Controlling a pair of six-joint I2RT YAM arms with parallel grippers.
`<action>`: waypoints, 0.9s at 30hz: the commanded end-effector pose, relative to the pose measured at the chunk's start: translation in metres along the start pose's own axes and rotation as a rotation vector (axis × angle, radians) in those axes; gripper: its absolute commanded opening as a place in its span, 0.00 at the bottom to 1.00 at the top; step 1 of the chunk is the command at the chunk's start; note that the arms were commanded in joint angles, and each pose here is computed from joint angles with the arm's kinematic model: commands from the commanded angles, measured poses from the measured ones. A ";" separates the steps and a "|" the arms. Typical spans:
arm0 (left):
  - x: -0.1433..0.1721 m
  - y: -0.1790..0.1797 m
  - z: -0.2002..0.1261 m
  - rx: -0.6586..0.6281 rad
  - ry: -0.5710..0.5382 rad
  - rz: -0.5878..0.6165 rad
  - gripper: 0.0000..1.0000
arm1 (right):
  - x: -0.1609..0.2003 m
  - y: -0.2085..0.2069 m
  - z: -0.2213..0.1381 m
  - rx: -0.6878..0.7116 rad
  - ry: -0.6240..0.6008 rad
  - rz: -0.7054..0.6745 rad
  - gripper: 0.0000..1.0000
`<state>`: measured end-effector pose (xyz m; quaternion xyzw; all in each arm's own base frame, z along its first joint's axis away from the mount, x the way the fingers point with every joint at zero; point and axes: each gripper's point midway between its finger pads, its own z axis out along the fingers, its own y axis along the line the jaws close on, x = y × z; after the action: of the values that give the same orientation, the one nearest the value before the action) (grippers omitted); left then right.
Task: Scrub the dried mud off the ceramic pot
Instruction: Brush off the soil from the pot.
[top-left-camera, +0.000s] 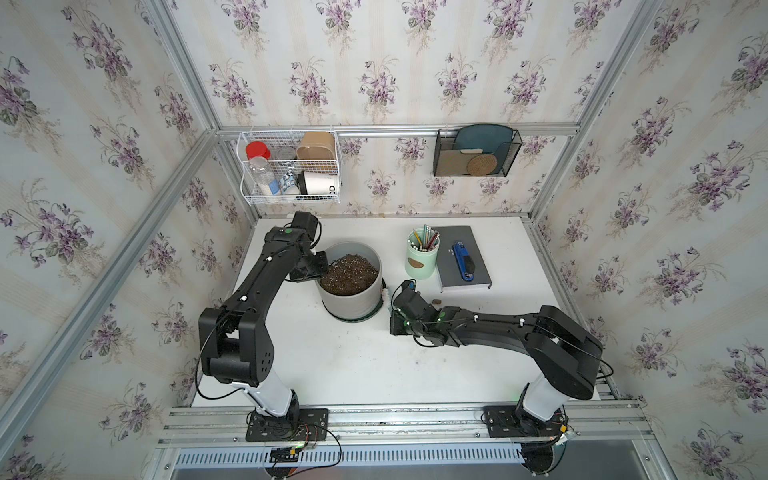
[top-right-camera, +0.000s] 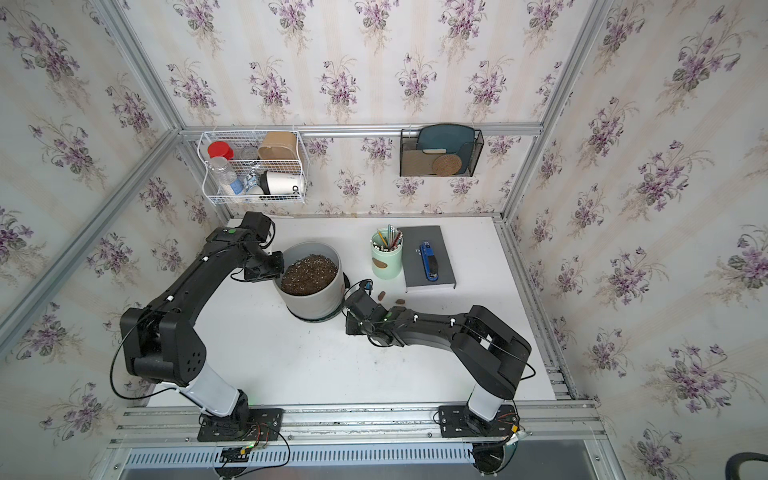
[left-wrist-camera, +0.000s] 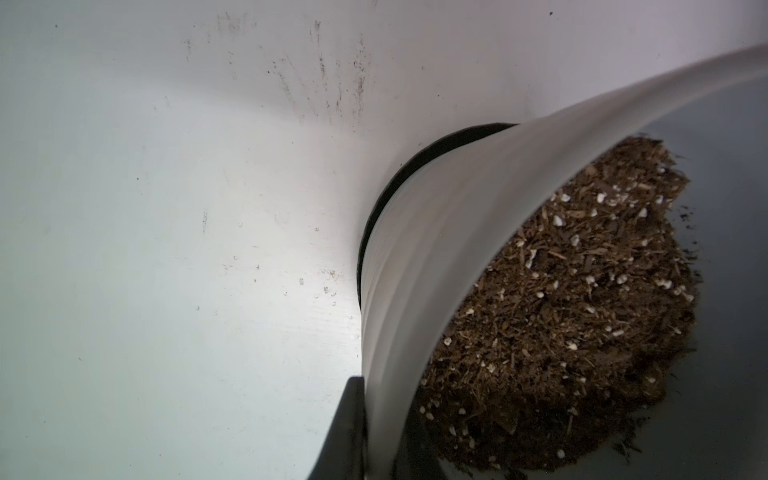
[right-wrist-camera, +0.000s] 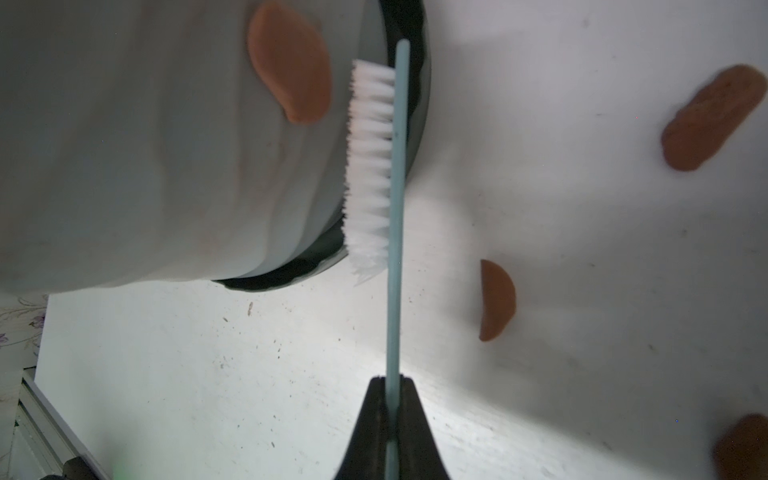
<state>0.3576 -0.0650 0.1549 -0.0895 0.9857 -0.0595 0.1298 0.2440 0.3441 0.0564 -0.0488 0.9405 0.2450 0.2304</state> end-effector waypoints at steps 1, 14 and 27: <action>0.012 -0.022 0.001 0.114 0.062 -0.028 0.00 | -0.005 0.015 -0.002 -0.057 -0.021 -0.007 0.00; 0.018 -0.017 0.010 0.077 0.073 -0.036 0.00 | -0.027 0.040 -0.030 -0.143 -0.087 0.014 0.00; 0.021 -0.011 0.012 0.051 0.074 -0.027 0.00 | -0.033 0.002 -0.053 -0.032 -0.151 0.036 0.00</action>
<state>0.3568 -0.0655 0.1506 -0.0933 0.9844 -0.0528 0.1397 0.2481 0.3291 0.1123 -0.0214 0.9171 0.2814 0.2816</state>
